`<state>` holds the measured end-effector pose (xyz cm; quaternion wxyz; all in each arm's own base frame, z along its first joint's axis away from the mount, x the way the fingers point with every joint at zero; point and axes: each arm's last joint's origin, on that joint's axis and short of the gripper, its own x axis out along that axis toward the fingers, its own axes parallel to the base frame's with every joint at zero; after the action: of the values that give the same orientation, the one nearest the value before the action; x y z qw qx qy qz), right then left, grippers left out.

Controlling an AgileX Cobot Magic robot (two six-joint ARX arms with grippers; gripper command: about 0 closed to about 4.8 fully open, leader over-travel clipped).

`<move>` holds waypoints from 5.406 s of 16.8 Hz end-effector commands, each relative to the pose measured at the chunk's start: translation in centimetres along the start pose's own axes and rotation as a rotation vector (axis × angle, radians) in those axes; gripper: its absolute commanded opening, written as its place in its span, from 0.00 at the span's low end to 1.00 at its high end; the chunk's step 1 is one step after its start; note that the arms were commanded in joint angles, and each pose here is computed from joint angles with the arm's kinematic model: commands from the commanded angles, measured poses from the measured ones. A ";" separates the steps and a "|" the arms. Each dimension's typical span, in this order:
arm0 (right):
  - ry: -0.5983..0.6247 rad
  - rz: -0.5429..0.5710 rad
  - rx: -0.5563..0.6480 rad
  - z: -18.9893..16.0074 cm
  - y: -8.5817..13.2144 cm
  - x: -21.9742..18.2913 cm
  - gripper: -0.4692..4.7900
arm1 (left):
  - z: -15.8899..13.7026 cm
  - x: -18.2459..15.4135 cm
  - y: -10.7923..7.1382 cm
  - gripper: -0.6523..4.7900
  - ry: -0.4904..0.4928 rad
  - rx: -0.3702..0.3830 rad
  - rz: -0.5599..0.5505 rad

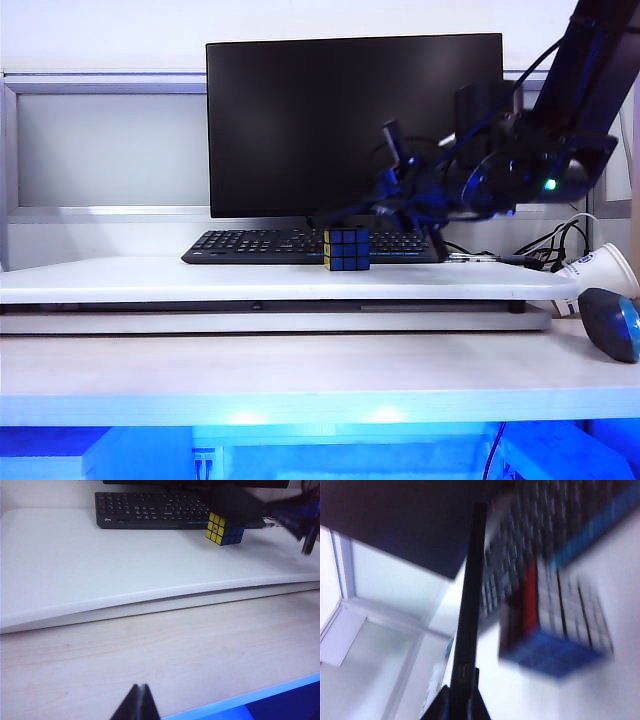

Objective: Put the phone on top of the Rubik's Cube.

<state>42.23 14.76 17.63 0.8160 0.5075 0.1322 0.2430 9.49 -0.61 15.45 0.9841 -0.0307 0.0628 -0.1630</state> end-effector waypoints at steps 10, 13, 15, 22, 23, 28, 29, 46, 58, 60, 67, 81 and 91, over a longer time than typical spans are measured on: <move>0.062 0.040 -0.073 1.5 2.0 1.2 0.08 | 0.1 0.0 0.0 0.12 -0.011 0.004 0.001; 0.107 -0.012 -0.089 1.3 1.3 1.1 0.08 | 0.1 0.0 0.0 0.12 -0.011 0.004 0.001; 0.108 -0.021 -0.097 1.4 1.1 1.1 0.08 | 0.1 0.0 0.0 0.12 -0.011 0.005 0.001; 0.110 0.002 -0.102 3.2 0.7 0.5 0.08 | 0.1 0.0 0.0 0.12 -0.011 0.006 0.001; 0.105 0.012 -0.107 3.3 0.9 0.5 0.08 | 0.1 0.0 0.0 0.12 -0.011 0.006 0.002; 0.057 0.065 -0.130 4.8 2.0 0.0 0.08 | 0.1 0.0 0.0 0.12 -0.011 0.006 0.001; 0.047 0.066 -0.133 5.3 2.0 -0.2 0.08 | 0.1 0.0 0.0 0.12 -0.011 0.006 0.001; 0.083 0.013 -0.113 6.5 -0.6 -2.8 0.08 | 0.1 0.0 0.0 0.12 -0.011 0.006 0.002; 0.002 0.029 -0.105 7.6 -0.4 -3.1 0.08 | 0.1 0.0 0.0 0.12 -0.011 0.006 0.001; -0.011 0.021 -0.099 7.6 -0.5 -3.1 0.08 | 0.1 0.0 0.0 0.12 -0.011 0.006 0.001; -0.004 0.024 -0.077 7.3 -0.4 -3.0 0.08 | 0.0 0.0 0.0 0.12 -0.004 0.003 0.001; 0.045 0.009 -0.038 6.7 -0.8 -1.0 0.08 | 0.0 0.0 0.0 0.12 0.003 0.000 0.002; 0.050 -0.041 -0.018 6.5 -1.3 -1.0 0.16 | 0.0 0.0 0.0 0.12 0.003 0.000 0.002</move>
<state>44.71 8.75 18.37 0.8187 0.4937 0.1856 0.2270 9.48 -0.61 15.44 0.9842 -0.0308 0.0637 -0.1624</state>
